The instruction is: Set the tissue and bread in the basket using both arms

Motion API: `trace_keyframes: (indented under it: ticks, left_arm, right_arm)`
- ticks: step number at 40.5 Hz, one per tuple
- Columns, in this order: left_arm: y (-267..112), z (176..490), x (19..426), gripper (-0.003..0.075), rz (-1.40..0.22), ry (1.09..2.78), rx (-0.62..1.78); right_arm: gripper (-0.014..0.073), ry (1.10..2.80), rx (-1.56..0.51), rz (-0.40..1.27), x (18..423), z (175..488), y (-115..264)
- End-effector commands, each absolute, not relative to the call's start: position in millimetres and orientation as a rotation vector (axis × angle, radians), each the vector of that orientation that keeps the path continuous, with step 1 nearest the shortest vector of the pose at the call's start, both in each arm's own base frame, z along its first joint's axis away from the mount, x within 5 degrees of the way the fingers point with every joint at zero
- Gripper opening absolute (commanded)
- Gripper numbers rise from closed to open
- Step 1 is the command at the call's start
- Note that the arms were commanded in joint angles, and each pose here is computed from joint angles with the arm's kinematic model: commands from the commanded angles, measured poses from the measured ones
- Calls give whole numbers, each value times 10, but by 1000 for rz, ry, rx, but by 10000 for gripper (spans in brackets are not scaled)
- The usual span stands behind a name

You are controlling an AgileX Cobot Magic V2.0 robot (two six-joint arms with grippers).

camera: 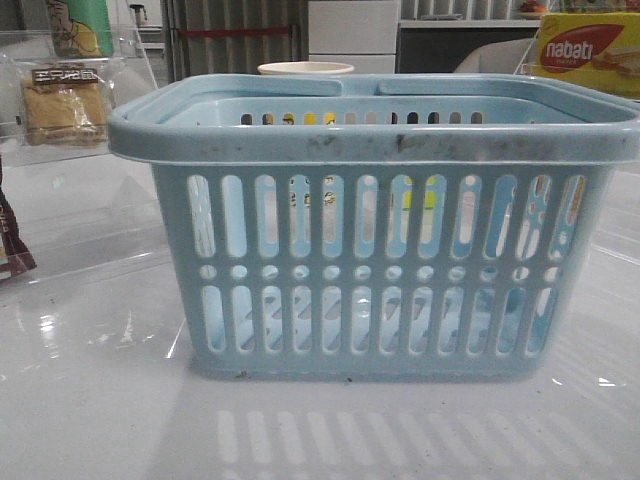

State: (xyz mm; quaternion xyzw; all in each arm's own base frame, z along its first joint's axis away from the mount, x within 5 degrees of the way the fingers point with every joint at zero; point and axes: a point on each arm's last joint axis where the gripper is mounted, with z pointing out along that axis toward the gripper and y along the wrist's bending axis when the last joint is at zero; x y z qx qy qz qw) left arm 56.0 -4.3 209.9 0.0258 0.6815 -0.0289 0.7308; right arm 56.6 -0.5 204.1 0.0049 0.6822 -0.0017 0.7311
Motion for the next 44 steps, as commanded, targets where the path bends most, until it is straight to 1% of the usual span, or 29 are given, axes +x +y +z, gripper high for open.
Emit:
trace_keyframes:
  ticks: [1,44]
  left_arm:
    - [-50,2161,539,93,-85,1405,55]
    - [-51,2177,536,93,-86,1388,55]
  right_arm:
    - [28,1381,15,-10,535,2156,-10]
    - [28,1361,15,-11,531,2176,-10]
